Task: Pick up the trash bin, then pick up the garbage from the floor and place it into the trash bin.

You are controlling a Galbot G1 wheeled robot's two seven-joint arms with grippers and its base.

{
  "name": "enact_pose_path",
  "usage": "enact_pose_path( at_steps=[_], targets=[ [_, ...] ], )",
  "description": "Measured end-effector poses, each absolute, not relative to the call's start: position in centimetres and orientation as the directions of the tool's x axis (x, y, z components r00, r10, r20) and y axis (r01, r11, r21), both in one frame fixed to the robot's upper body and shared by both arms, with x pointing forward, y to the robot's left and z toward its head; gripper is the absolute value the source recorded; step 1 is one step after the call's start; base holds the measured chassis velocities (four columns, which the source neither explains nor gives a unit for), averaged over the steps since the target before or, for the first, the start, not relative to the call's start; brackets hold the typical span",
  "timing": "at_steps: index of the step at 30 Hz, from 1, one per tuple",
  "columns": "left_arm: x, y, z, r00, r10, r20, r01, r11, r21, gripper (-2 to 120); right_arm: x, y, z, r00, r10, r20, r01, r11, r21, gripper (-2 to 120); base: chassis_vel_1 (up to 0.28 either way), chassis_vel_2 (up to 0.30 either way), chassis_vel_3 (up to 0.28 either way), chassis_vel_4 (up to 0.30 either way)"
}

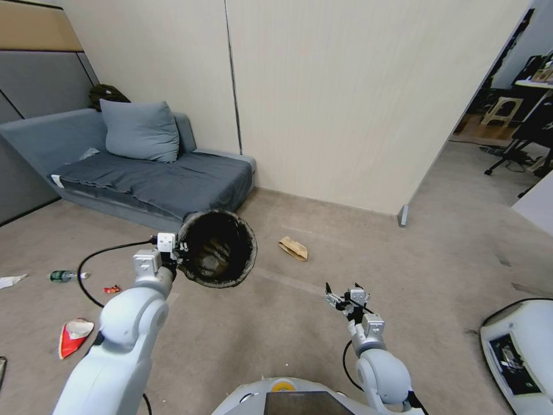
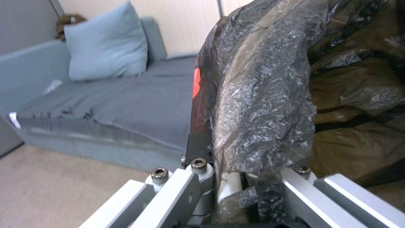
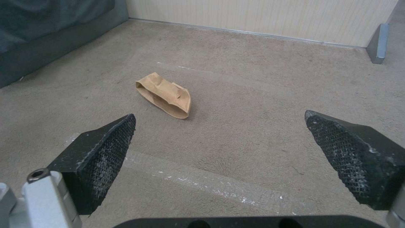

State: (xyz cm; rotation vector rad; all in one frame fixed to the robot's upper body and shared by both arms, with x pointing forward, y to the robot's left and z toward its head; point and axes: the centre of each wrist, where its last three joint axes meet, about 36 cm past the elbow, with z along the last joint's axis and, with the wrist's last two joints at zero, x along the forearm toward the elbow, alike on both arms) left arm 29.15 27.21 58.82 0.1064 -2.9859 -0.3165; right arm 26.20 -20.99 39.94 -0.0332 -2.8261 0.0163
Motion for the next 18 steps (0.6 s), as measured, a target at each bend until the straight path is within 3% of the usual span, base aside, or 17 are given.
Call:
enact_pose_path(
  at_steps=[18],
  targets=[
    [28.59, 27.51, 58.33, -0.982, -0.115, 0.149, -0.08, 0.971, 0.225, 1, 26.08, -21.41, 39.9, -0.962, -0.014, 0.271, -0.019, 1.0, -0.017, 100, -0.011, 0.013, 0.011, -0.01]
  ],
)
